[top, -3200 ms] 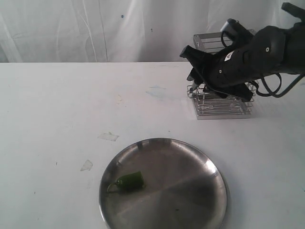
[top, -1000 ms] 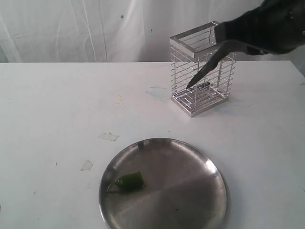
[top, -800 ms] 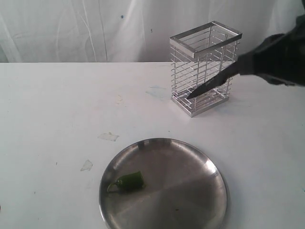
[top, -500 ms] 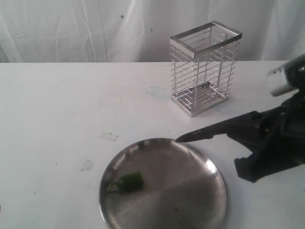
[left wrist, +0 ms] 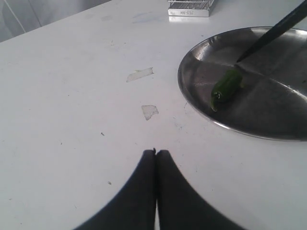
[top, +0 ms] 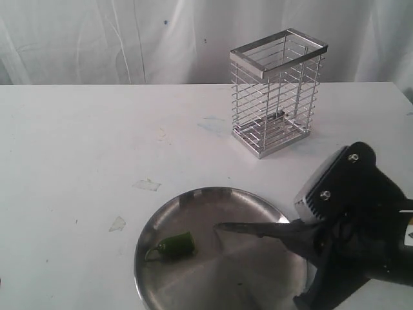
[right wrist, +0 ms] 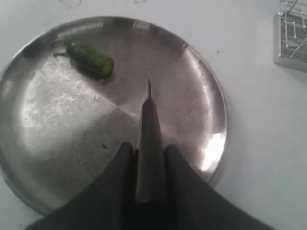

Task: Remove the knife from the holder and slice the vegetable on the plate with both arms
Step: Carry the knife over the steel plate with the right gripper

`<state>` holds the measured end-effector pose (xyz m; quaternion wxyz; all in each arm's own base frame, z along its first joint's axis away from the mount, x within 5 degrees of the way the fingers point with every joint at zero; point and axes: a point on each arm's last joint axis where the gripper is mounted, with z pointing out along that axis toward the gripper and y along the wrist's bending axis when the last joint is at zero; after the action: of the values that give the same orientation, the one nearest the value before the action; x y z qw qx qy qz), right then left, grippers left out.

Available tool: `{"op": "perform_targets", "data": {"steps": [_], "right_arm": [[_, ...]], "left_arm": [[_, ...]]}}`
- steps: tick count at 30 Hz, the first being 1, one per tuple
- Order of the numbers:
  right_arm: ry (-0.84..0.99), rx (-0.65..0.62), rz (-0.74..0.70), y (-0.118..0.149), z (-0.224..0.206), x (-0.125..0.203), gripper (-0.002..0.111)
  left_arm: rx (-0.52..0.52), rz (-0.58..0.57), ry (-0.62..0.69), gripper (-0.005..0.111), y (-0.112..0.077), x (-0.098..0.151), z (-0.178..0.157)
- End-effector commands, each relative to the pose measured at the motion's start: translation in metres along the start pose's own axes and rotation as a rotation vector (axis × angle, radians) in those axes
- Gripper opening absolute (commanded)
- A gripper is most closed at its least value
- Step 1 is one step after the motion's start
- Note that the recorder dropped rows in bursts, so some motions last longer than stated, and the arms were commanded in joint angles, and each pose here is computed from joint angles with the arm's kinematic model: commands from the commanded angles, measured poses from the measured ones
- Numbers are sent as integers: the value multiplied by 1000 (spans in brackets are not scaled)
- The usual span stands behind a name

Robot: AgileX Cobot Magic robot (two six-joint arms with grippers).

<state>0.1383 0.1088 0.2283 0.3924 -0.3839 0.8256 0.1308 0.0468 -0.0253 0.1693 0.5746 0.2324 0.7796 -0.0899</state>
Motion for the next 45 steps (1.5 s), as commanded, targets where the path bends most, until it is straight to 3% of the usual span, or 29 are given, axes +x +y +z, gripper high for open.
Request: {"op": "perform_targets", "data": {"steps": [1, 12, 29, 45], "right_arm": [[98, -44, -44, 4, 8, 9, 5], [277, -101, -64, 6, 27, 25, 5], [384, -114, -36, 1, 63, 26, 5], [227, -71, 216, 4, 25, 5, 0]], "left_arm": [[1, -16, -6, 1, 0, 0, 0], [1, -16, -6, 1, 0, 0, 0], [1, -14, -6, 1, 0, 0, 0], [-3, -8, -14, 1, 0, -1, 0]]}}
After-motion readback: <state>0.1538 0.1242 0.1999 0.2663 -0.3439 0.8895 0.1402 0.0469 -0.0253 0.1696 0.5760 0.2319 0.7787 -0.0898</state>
